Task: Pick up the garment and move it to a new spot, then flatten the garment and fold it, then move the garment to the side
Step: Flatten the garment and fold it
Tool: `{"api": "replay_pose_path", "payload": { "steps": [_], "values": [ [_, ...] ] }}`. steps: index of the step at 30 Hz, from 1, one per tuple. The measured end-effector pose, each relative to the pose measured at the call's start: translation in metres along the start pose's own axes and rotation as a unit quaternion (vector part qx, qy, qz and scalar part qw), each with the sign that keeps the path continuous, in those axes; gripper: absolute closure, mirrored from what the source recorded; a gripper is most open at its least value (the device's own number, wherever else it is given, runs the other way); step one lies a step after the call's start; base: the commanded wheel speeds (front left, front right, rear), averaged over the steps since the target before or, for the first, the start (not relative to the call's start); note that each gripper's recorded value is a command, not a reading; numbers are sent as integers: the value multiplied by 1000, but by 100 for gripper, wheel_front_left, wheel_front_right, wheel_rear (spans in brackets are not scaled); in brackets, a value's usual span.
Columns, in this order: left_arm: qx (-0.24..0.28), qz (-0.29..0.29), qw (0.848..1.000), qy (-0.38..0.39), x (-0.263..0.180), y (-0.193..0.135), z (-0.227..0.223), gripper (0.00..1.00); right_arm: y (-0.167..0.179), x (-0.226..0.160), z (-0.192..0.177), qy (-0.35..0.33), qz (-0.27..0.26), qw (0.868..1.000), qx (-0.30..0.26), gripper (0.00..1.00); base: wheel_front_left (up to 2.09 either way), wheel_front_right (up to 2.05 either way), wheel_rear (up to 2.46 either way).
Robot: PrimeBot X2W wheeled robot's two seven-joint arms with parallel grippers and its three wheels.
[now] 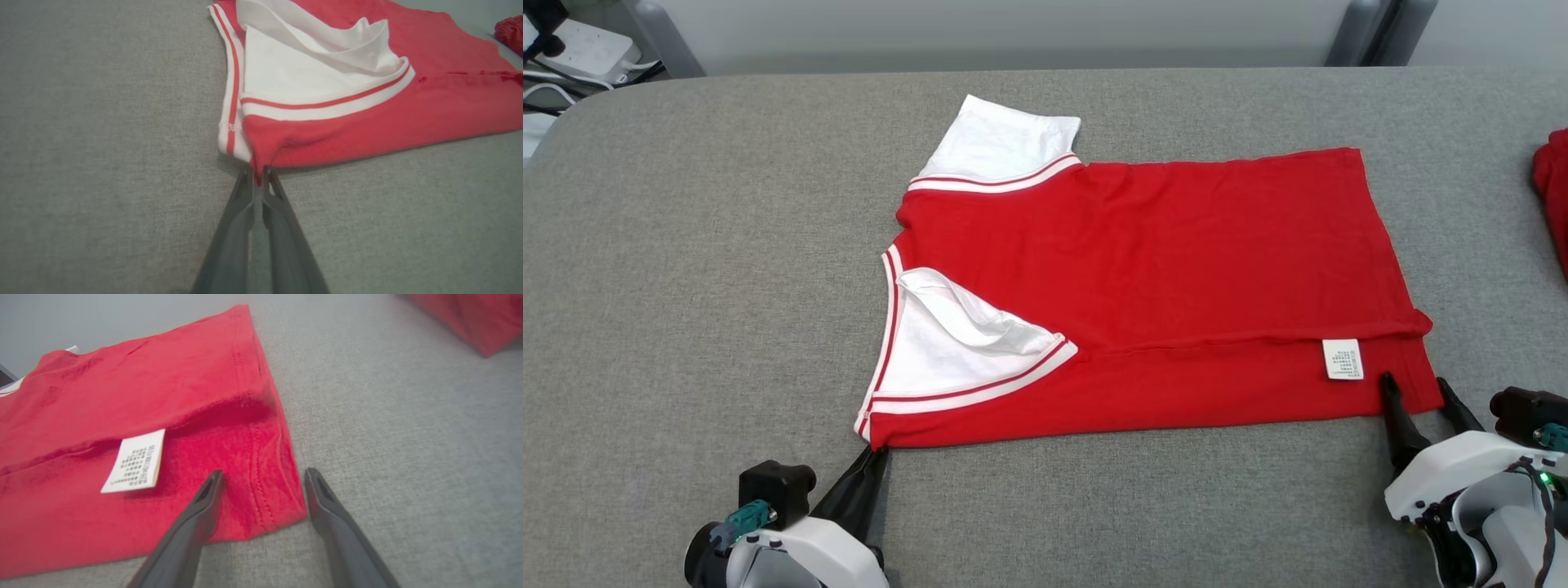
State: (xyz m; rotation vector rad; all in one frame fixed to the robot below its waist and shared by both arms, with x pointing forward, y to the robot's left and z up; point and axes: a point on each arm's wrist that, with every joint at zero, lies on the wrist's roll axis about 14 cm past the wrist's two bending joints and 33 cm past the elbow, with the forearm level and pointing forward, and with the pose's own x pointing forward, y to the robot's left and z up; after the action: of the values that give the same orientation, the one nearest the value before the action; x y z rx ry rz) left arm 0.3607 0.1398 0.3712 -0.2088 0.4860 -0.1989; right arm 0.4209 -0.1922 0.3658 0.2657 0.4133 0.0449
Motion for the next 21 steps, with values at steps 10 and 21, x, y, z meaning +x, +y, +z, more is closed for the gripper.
{"api": "replay_pose_path", "payload": {
  "steps": [10,21],
  "values": [
    [2,-2,1000,-8,-2,-2,5,100,2,5,2,7,10,1000,-6,100,0,0,0],
    [4,-22,1000,-12,-22,-15,1,100,-13,-27,-10,4,6,1000,-2,100,0,0,0]
  ]
}}
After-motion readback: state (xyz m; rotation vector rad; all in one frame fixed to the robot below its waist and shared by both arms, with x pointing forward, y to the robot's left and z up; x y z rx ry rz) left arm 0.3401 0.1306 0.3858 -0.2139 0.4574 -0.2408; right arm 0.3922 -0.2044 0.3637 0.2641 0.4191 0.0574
